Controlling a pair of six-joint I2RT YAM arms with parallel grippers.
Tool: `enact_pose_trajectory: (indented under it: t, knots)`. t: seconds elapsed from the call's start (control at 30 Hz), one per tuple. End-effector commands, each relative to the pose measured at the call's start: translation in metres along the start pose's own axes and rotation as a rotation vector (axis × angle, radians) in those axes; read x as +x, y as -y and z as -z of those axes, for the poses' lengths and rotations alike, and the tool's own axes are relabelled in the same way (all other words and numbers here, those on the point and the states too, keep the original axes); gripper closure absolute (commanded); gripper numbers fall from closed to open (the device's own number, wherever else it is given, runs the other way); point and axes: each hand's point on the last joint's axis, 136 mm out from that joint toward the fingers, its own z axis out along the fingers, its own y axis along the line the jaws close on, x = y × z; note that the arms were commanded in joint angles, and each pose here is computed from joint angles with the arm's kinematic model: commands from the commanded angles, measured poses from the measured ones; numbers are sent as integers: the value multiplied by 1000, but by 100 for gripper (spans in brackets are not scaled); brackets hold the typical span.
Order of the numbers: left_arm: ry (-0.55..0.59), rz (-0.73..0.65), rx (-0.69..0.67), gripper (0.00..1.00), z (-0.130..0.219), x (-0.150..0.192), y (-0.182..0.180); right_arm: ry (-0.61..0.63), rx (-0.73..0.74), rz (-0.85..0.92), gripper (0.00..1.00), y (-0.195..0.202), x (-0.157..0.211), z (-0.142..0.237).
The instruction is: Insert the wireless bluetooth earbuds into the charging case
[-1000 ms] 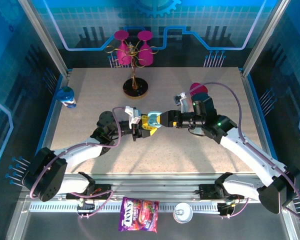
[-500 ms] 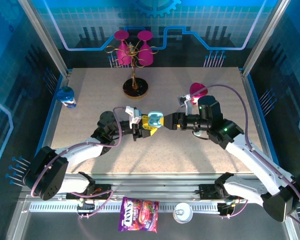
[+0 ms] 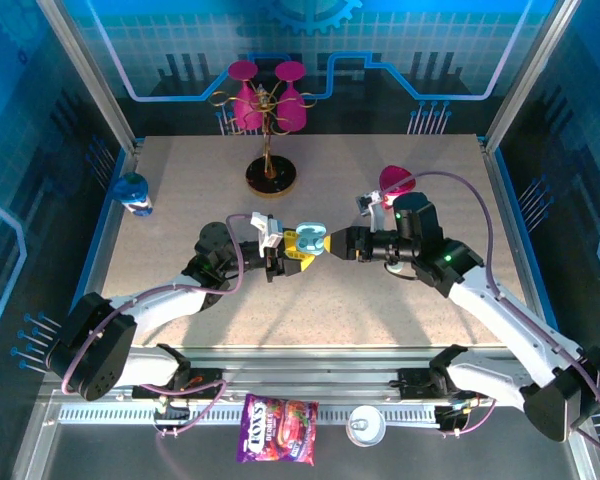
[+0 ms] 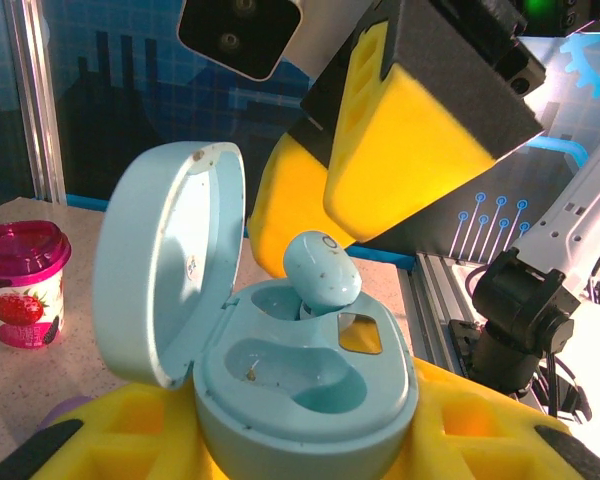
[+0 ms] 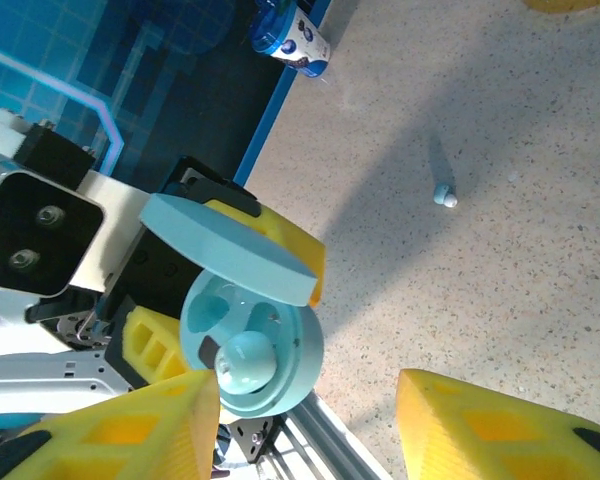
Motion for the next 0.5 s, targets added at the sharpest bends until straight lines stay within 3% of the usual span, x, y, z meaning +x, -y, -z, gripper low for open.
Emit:
enact_pose_trajectory:
  t: [0.0,0.47]
  knots:
    - [41,-52,31,66,0,-21,9,-8,19,-20,51,8,1,-2]
    - [38,-48,43,66,-1,-20,12,-16,11,-15,45,6,-2,-6]
